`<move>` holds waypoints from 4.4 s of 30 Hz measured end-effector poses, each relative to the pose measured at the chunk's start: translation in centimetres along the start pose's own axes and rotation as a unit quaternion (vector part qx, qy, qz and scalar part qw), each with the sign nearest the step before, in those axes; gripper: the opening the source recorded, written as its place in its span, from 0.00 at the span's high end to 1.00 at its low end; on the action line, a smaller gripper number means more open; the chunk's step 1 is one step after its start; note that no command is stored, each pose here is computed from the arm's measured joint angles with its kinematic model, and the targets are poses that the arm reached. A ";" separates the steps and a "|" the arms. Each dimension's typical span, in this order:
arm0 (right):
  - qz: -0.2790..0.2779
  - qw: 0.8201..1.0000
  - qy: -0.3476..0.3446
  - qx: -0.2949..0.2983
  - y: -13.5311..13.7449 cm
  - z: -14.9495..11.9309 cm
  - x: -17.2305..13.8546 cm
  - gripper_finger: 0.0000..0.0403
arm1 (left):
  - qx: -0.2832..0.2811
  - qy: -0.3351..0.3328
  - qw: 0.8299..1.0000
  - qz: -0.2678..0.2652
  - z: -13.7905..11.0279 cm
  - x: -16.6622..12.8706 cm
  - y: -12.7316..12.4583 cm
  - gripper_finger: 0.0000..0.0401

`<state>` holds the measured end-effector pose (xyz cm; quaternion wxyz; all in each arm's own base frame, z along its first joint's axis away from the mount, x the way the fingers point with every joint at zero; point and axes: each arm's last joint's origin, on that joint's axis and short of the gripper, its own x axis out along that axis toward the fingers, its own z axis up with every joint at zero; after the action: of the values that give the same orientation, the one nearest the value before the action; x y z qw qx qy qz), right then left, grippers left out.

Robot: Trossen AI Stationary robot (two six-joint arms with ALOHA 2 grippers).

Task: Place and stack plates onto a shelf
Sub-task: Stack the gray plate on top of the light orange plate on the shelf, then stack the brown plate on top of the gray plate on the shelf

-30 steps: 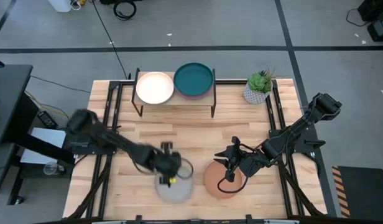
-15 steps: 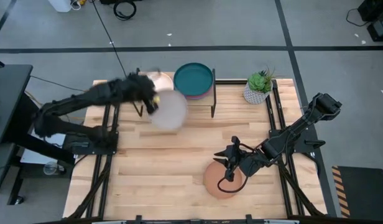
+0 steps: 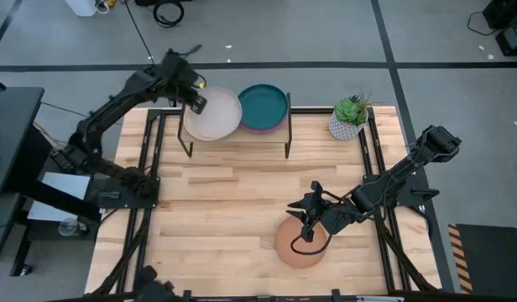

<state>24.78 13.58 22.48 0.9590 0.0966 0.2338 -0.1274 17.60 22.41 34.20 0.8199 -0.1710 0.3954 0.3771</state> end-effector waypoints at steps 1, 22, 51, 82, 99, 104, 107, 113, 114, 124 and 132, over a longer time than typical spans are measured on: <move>0.000 1.000 0.000 -0.001 0.0 0.0 0.0 0.77 | 0.003 0.020 1.000 -0.002 -0.2 0.7 0.1 0.96; 0.000 1.000 0.000 0.002 0.0 0.0 0.0 0.77 | 0.037 0.023 0.999 0.000 2.3 -1.3 -0.2 0.95; 0.009 1.000 0.005 0.004 0.1 0.0 0.0 0.77 | 0.078 0.072 0.994 0.028 2.5 1.0 0.4 0.65; -0.020 0.956 0.279 -0.090 2.4 -1.0 4.9 0.78 | 0.457 0.005 0.838 -0.298 -11.5 -4.0 -25.6 0.65; -0.075 0.860 0.505 -0.002 1.5 -3.7 1.9 0.78 | 0.477 -0.068 0.800 -0.357 -21.3 -2.0 -29.8 0.65; -0.082 0.824 0.560 0.021 1.3 -5.8 1.0 0.78 | 0.466 -0.080 0.806 -0.355 -22.4 -1.2 -29.5 0.65; -0.092 0.818 0.568 0.022 1.3 -6.9 0.4 0.78 | 0.465 -0.084 0.806 -0.356 -22.6 -0.9 -29.4 0.65; -0.084 0.830 0.551 0.029 1.2 -8.5 0.5 0.78 | 0.468 -0.098 0.802 -0.359 -22.5 -1.0 -29.6 0.65; -0.079 0.837 0.541 0.028 1.3 -8.5 0.7 0.78 | 0.471 -0.101 0.800 -0.358 -22.5 -1.0 -29.6 0.65; 0.053 0.926 0.373 -0.003 2.8 -6.1 4.2 0.78 | 0.485 -0.104 0.789 -0.363 -22.6 -1.2 -29.7 0.65; -0.017 0.914 0.406 -0.020 2.4 -5.7 3.2 0.78 | 0.519 -0.073 0.743 -0.417 -25.5 -1.7 -31.7 0.65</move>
<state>25.77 16.62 16.29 0.7810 0.1168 0.6071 -0.0887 27.52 -13.96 18.95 0.8838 0.1606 0.3583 -0.2544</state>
